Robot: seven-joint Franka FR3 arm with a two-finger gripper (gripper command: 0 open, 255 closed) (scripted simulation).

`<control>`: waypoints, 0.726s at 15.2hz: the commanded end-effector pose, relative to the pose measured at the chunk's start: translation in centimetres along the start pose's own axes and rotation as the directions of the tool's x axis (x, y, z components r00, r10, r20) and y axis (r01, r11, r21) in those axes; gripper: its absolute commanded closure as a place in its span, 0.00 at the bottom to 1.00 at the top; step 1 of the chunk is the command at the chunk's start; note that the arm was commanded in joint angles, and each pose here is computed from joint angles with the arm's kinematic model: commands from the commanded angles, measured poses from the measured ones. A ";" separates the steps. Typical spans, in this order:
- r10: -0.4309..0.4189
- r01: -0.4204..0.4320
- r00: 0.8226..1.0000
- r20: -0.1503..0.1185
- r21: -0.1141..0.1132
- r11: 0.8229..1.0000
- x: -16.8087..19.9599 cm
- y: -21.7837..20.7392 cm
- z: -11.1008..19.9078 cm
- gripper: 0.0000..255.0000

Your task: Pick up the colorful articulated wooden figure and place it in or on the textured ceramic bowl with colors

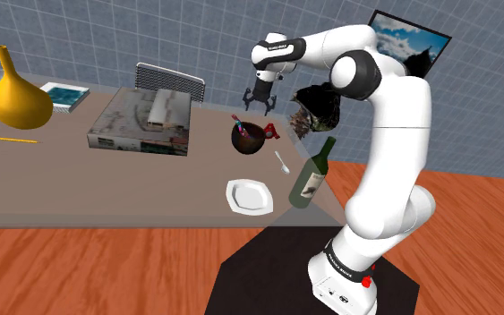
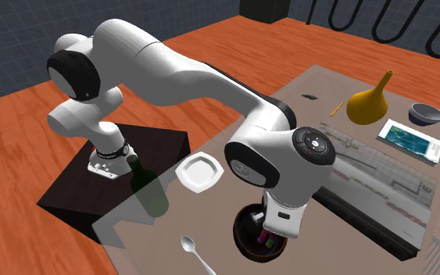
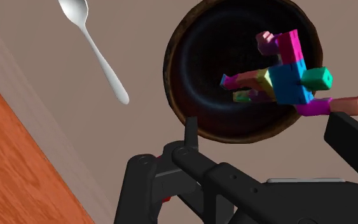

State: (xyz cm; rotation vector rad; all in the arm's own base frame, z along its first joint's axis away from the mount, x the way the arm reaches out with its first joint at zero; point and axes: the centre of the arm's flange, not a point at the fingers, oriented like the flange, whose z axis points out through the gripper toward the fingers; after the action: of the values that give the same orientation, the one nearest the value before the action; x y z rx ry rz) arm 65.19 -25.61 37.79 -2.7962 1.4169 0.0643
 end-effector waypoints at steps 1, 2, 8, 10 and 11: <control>0.000 0.000 1.000 0.000 0.000 1.000 0.0 -0.1 -2.0 0.00; 0.000 0.000 1.000 0.000 0.000 1.000 0.0 -0.1 -3.3 0.00; 0.000 0.000 1.000 0.000 0.000 1.000 0.0 -0.1 -4.4 0.00; 0.000 0.000 1.000 0.000 0.000 1.000 0.0 -0.1 -4.4 0.00; 0.000 0.000 1.000 0.000 0.000 1.000 0.0 -0.1 -4.4 0.00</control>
State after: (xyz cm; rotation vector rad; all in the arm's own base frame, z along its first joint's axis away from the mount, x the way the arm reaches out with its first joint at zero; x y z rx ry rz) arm 65.43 -25.59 42.14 -2.7963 1.4170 0.0642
